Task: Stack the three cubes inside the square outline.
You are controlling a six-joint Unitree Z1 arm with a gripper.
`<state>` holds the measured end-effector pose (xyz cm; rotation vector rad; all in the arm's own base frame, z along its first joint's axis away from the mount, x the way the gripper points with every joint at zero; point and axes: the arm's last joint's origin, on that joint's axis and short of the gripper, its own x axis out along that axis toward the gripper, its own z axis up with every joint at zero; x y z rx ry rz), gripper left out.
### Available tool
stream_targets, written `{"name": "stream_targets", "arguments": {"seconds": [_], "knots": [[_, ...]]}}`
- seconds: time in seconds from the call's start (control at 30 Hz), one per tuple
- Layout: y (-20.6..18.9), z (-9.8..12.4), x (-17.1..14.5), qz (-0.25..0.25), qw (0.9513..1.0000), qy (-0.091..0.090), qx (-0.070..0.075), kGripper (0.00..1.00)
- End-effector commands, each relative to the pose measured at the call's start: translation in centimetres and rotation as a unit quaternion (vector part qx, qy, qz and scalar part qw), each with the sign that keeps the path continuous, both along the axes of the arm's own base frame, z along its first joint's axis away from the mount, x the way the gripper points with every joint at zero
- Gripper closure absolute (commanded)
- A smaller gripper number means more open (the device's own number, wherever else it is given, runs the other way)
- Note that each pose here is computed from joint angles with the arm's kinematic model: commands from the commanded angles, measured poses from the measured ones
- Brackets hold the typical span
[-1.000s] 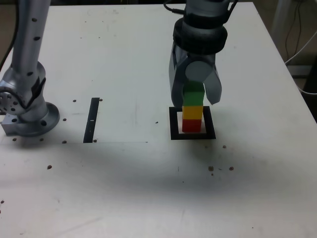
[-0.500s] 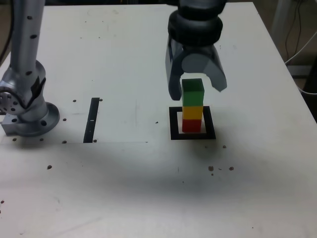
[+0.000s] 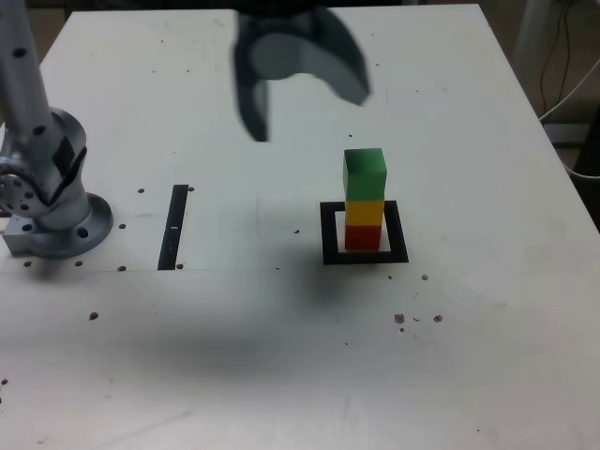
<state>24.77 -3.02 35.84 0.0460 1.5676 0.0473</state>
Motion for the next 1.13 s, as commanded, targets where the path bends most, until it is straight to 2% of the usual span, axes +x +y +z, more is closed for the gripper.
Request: {"name": "stream_targets", "arguments": {"seconds": [0.0, 0.07, 0.27, 0.43, 0.53, 0.67, 0.97, 1.1], "knots": [[0.4, 0.3, -1.5, -0.002, 1.0, -0.003, -0.002, 0.0], [0.8, -0.5, -2.4, -0.004, 0.9999, 0.013, -0.001, 0.0], [2.1, -4.5, -3.2, 0.001, 0.997, 0.077, -0.002, 0.0], [3.3, -7.5, -4.3, 0.01, 0.9938, 0.111, 0.003, 0.0], [3.8, -9.5, -5.0, 0.012, 0.9924, 0.122, 0.005, 0.01], [3.9, -10.8, -5.7, 0.004, 0.9914, 0.131, -0.002, 0.01], [3.8, -10.7, -7.3, -0.004, 0.988, 0.153, -0.023, 0.0], [3.9, -10.3, -8.5, 0.0, 0.9877, 0.154, -0.027, 0.0]]}}
